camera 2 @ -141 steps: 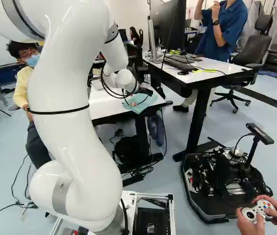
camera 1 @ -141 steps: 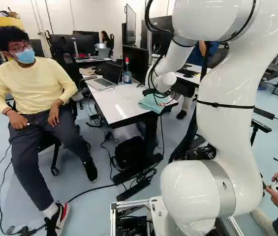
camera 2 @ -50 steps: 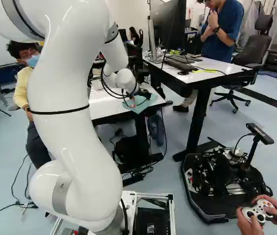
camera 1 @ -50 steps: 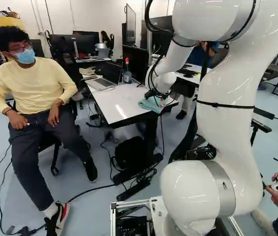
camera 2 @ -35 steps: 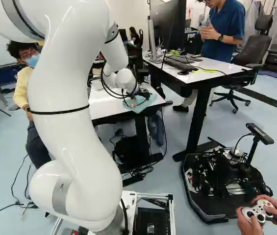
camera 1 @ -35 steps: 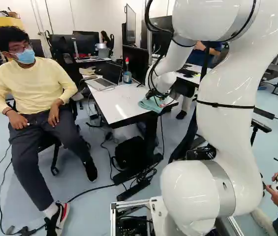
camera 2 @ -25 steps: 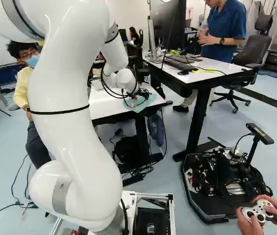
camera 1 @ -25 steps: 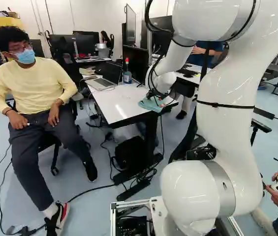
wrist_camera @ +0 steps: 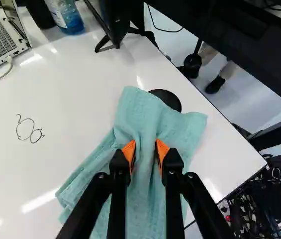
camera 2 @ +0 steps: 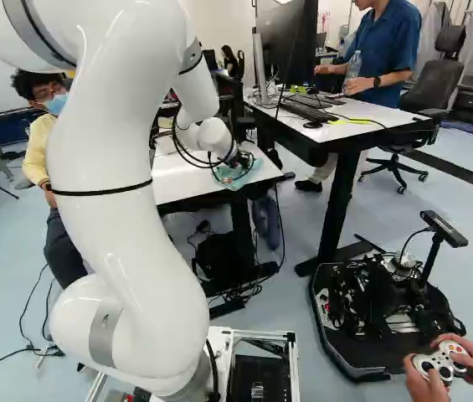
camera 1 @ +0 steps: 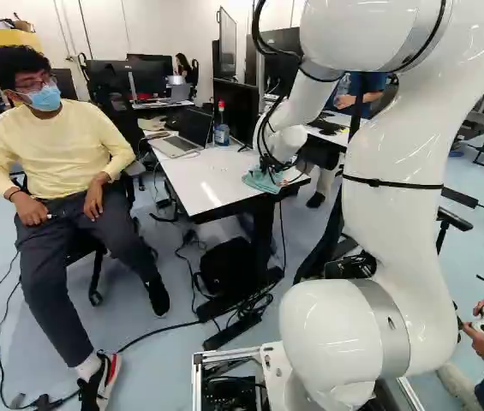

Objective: Clean the table with the green towel

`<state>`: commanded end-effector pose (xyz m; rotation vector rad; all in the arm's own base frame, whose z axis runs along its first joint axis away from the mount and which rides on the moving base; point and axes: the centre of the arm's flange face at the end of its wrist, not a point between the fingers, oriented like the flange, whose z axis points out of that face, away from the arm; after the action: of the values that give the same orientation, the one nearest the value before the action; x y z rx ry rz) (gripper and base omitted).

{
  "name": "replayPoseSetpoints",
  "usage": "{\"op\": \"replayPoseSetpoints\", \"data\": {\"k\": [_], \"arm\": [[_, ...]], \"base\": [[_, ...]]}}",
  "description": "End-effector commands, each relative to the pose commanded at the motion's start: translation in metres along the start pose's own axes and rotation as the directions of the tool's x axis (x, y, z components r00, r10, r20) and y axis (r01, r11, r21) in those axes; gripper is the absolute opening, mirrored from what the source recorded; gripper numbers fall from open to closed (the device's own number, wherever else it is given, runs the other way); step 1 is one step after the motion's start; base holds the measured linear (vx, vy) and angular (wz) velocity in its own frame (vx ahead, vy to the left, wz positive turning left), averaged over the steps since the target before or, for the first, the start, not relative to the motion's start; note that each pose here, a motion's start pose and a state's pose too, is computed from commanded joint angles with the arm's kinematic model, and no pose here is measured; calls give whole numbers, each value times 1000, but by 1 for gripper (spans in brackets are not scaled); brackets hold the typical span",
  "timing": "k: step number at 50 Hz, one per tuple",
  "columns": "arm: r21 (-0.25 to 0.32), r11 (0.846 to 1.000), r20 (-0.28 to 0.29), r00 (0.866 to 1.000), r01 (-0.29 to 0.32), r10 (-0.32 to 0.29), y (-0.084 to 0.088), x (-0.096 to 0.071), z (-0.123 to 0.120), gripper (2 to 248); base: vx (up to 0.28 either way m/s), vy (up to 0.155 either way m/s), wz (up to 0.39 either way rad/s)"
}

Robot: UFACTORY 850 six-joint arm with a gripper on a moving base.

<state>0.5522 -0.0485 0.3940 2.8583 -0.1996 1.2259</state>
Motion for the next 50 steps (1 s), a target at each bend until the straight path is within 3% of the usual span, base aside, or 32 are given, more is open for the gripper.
{"op": "replayPoseSetpoints", "data": {"k": [2, 7, 8, 18, 50], "arm": [[0, 1000, -1, 1000, -1, 1, 0, 0, 0, 72], [-1, 1000, -4, 1000, -5, 5, 0, 0, 0, 72], [-1, 1000, -5, 1000, -5, 5, 0, 0, 0, 61], [-3, 1000, -19, 1000, -12, 12, 0, 2, 0, 48], [-5, 1000, -41, 999, -21, 21, 1, 4, 0, 39]], "base": [[0, 0, 0], [0, 0, 0], [0, 0, 0], [0, 0, 0], [0, 0, 0]]}}
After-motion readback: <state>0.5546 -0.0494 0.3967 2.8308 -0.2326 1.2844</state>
